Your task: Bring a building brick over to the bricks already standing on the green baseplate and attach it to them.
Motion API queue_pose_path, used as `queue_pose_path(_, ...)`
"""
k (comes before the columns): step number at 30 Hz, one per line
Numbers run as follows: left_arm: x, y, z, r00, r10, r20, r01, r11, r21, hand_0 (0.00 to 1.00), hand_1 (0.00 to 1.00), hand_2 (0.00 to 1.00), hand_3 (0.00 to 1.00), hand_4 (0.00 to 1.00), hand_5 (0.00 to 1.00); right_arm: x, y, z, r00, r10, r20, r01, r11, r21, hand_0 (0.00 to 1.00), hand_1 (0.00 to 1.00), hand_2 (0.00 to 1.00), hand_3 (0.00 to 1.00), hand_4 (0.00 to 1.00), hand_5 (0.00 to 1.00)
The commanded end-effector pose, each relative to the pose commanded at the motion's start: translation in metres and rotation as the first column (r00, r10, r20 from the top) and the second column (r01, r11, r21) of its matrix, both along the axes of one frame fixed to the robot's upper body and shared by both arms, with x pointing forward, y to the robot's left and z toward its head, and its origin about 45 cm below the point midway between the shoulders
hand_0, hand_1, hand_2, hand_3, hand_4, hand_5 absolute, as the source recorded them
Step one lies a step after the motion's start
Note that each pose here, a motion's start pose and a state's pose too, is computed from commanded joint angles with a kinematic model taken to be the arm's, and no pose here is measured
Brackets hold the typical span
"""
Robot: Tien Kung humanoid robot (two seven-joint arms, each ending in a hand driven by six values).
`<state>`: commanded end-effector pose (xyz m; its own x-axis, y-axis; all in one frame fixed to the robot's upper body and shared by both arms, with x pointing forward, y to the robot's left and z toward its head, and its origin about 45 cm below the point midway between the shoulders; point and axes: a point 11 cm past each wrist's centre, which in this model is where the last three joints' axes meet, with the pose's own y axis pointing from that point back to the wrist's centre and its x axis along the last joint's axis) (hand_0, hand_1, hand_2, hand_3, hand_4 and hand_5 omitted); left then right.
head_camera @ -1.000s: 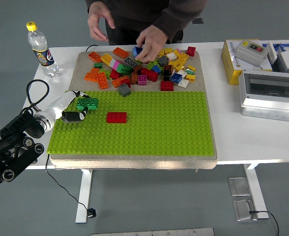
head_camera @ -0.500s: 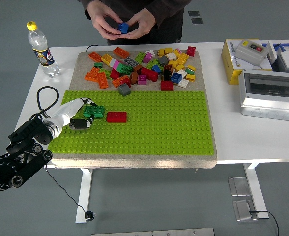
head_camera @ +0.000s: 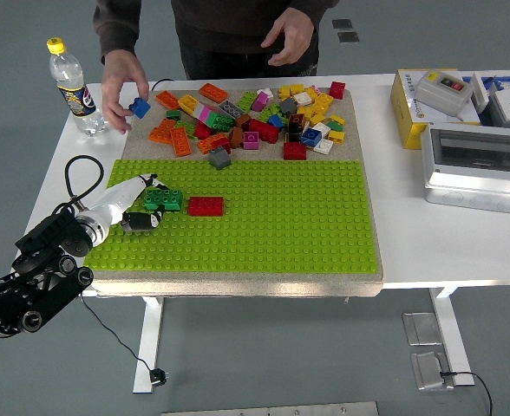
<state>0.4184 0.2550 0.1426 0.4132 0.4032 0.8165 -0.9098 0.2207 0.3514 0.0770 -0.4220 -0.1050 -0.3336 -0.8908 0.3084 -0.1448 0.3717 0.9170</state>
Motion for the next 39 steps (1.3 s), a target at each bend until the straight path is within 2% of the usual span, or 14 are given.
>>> queue_pose_path(8,-0.0005,-0.005,-0.001,1.000,-0.008,-0.015,0.008,1.000,-0.005,0.998,0.998,0.998,0.508,0.442,0.156,0.002,0.000,0.000,1.000,-0.003,0.005,0.003,1.000,0.000,0.688,0.646,0.690,0.668,0.440,0.776)
queue_pose_path(21,-0.0020,-0.009,-0.005,0.999,-0.015,-0.041,0.015,1.000,0.004,0.998,0.998,0.998,0.512,0.489,0.164,0.003,0.000,0.001,1.000,-0.005,0.009,0.005,1.000,-0.001,0.689,0.646,0.688,0.667,0.441,0.774)
queue_pose_path(39,-0.0018,-0.008,-0.010,0.998,-0.005,-0.063,0.006,1.000,0.009,0.998,0.998,0.998,0.518,0.471,0.171,0.003,0.000,0.000,1.000,-0.007,0.010,0.007,1.000,0.002,0.688,0.644,0.689,0.667,0.442,0.774)
